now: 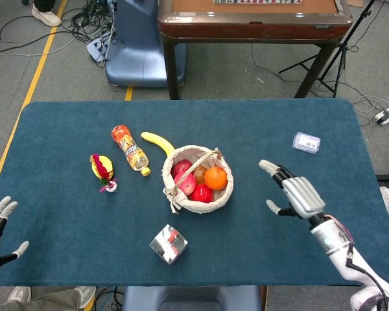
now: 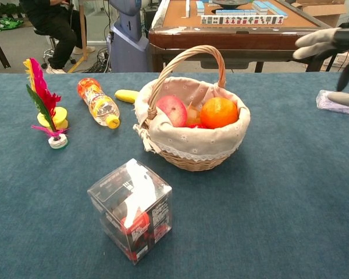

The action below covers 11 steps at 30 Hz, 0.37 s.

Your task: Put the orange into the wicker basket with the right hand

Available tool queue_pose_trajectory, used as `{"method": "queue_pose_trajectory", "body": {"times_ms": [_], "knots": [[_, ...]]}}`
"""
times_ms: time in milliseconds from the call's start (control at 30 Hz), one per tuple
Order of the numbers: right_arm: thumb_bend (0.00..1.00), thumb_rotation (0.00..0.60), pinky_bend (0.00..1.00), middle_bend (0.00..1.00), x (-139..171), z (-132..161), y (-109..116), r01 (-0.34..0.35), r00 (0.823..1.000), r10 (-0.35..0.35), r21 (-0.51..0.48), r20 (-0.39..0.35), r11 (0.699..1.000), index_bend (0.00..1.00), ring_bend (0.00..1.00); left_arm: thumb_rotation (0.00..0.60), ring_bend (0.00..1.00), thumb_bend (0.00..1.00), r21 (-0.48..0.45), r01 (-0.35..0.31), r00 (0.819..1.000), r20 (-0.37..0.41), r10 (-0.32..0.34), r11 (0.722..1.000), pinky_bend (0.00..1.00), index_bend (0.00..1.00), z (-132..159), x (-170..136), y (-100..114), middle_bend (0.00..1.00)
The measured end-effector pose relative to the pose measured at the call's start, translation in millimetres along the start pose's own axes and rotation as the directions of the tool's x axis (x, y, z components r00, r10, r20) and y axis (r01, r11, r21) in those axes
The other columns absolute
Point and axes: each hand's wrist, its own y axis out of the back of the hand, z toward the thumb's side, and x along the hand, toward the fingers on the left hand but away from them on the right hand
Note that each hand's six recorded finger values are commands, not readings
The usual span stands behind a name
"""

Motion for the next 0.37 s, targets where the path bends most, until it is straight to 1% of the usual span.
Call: {"method": "queue_pose_trajectory", "body": {"times_ms": [100,167,367], "knots": [[0.3,0.6,0.36,0.1,22.9,-20.6,7.9,0.069,0.996,-0.071,0.044,0.046,0.997,0.05,0.08,0.6,0.0,0.22,0.002,0.003,1.0,0.007,-0.003,1.0,0.0,0.14,2.4,1.8,-1.0,0.02],[0.29,0.6,0.36,0.1,38.1,-32.7,12.6,0.111,0.991,-0.116,0.076,0.069,0.991,0.05,0.08,0.6,0.0,0.22,0.001,0.003,1.0,0.012,-0.003,1.0,0.0,0.14,4.5,2.8,-1.3,0.02],[0.29,0.6,0.36,0.11,80.1,-58.0,21.2,0.19,0.97,-0.209,0.151,0.125,0.97,0.05,0.08,0.6,0.0,0.22,-0.001,0.0,1.0,0.017,0.0,1.0,0.0,0.14,7.3,3.8,-1.1,0.02]]}}
